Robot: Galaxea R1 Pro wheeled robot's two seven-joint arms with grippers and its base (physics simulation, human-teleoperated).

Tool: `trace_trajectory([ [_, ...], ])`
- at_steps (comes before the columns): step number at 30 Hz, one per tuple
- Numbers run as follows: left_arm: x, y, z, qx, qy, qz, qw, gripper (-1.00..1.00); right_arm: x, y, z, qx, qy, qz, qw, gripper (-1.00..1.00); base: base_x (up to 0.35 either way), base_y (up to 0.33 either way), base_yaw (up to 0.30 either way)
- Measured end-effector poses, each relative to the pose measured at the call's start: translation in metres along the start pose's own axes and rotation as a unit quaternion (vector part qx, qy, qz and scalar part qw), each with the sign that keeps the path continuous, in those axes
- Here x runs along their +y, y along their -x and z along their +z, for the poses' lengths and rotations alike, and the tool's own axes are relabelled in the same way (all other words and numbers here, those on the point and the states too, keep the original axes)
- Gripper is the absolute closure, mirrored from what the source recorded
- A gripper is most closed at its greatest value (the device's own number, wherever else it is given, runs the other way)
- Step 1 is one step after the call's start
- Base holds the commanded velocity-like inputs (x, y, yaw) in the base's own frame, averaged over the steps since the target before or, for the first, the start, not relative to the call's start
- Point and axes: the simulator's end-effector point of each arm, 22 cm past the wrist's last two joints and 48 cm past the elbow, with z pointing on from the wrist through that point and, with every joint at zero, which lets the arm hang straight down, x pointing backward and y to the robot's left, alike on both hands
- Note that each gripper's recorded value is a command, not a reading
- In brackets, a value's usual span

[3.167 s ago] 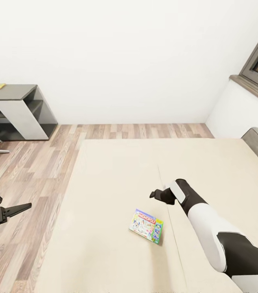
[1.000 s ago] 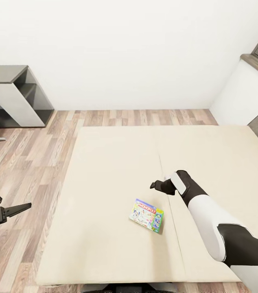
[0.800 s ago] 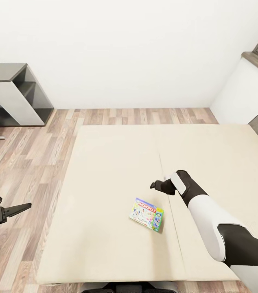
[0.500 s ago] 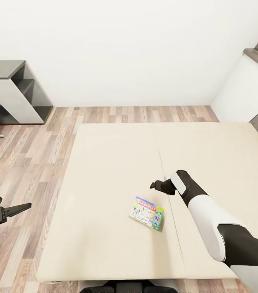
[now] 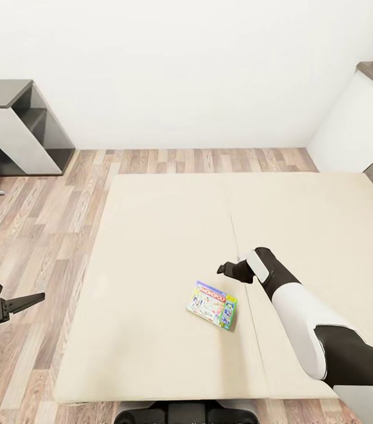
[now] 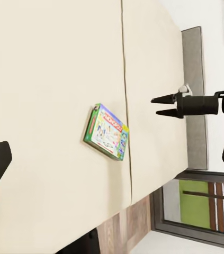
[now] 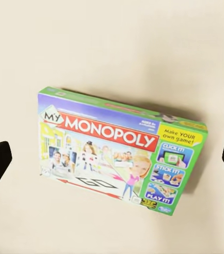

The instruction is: Put all the toys in the child's room - the three board games (two on the bed and one on the table), the two jigsaw puzzles on the table, and the tennis ball on the table - inside the toy box on the table in the child's room.

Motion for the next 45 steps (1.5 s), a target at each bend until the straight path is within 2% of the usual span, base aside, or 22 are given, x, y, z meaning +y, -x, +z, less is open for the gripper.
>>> trace_trajectory([
  [4, -0.002, 0.009, 0.002, -0.002, 0.000, -0.002, 1.0000, -1.00, -0.002, -0.003, 0.004, 0.004, -0.001, 0.001, 1.0000, -1.00, 0.000, 0.000, 0.000],
  [10, -0.012, 0.042, 0.010, -0.017, -0.009, 0.005, 0.9998, -1.00, -0.004, -0.007, 0.010, 0.009, -0.003, 0.002, 1.0000, -1.00, 0.000, 0.000, 0.000],
  [20, -0.029, 0.095, 0.015, -0.040, -0.020, 0.027, 0.9986, -1.00, -0.008, -0.015, 0.020, 0.019, -0.005, 0.004, 0.9998, -1.00, 0.000, 0.000, 0.000],
  [45, -0.017, 0.104, 0.018, -0.036, -0.007, 0.033, 0.9988, -1.00, -0.018, -0.029, 0.042, 0.036, -0.011, 0.008, 0.9992, -1.00, 0.000, 0.000, 0.000],
])
